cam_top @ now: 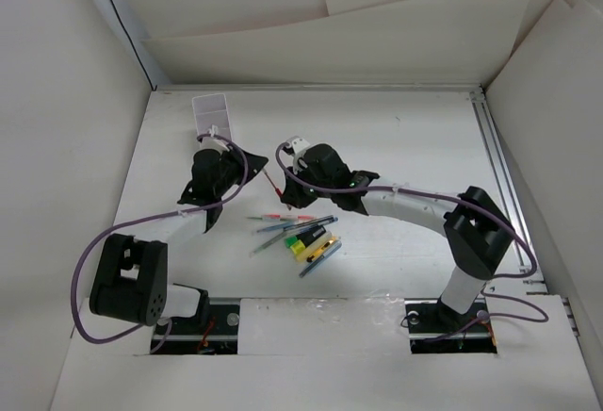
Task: Sort the stationery into containers
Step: Place the pen in the storage box.
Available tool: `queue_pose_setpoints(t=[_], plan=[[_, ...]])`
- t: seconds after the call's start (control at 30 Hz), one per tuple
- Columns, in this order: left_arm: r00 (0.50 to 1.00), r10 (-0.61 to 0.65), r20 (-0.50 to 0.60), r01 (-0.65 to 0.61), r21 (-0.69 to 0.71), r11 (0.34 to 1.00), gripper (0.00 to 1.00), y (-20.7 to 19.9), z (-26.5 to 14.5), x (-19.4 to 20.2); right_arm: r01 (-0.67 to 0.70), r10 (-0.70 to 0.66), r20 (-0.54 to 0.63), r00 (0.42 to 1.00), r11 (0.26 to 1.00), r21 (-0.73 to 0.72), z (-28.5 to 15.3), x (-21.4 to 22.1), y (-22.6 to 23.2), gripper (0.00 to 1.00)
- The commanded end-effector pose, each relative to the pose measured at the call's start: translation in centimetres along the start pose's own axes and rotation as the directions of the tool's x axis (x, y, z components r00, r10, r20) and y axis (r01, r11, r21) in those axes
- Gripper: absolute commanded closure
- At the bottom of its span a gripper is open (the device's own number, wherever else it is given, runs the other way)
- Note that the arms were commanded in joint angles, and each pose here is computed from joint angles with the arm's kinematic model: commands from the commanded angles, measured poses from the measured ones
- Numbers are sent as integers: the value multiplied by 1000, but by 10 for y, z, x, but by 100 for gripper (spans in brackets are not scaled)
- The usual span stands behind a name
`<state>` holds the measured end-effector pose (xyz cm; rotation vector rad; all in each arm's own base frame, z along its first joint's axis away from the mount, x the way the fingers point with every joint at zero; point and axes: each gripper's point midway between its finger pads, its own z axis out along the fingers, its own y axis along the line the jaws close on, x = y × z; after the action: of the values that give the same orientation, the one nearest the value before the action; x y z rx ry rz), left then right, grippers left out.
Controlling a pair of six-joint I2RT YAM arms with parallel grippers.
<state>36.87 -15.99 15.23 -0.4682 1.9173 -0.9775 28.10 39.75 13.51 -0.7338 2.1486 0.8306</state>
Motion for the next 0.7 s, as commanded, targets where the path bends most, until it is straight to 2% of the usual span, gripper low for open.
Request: queue_pose_setpoints(t=[0.0,0.17,0.2,0.23,0.33,0.37,0.4,0.5,0.67], plan=[[998,44,55,-47,56,997,100,-20,1,-19,21,-19,45,999,999,-36,4,-13,9,100],[997,46,66,-49,58,997,100,-20,-6,-18,14,-12,55,998,999,-39,1,-17,11,100],[996,55,66,-58,42,997,100,-16,-8,-17,2,1,54,999,999,-40,1,-17,12,96],[997,52,63,-53,23,998,100,-14,-8,-17,5,-2,73,997,999,-46,-1,-23,14,78],[991,57,122,-60,18,998,100,-26,-13,-36,-3,5,108,994,1000,-26,-9,-34,14,50],[990,63,123,-63,-7,998,100,-23,-13,-37,0,3,136,991,1000,-19,-19,-42,15,36],[982,79,171,-74,-35,997,100,-24,-15,-50,0,0,168,986,1000,3,-27,-51,14,30],[962,107,252,-82,-109,991,100,-32,-18,-83,-28,18,266,964,999,35,-63,-75,12,23],[888,161,430,-55,-249,967,100,-51,-23,-154,-138,65,414,908,979,149,-103,-91,-12,23]])
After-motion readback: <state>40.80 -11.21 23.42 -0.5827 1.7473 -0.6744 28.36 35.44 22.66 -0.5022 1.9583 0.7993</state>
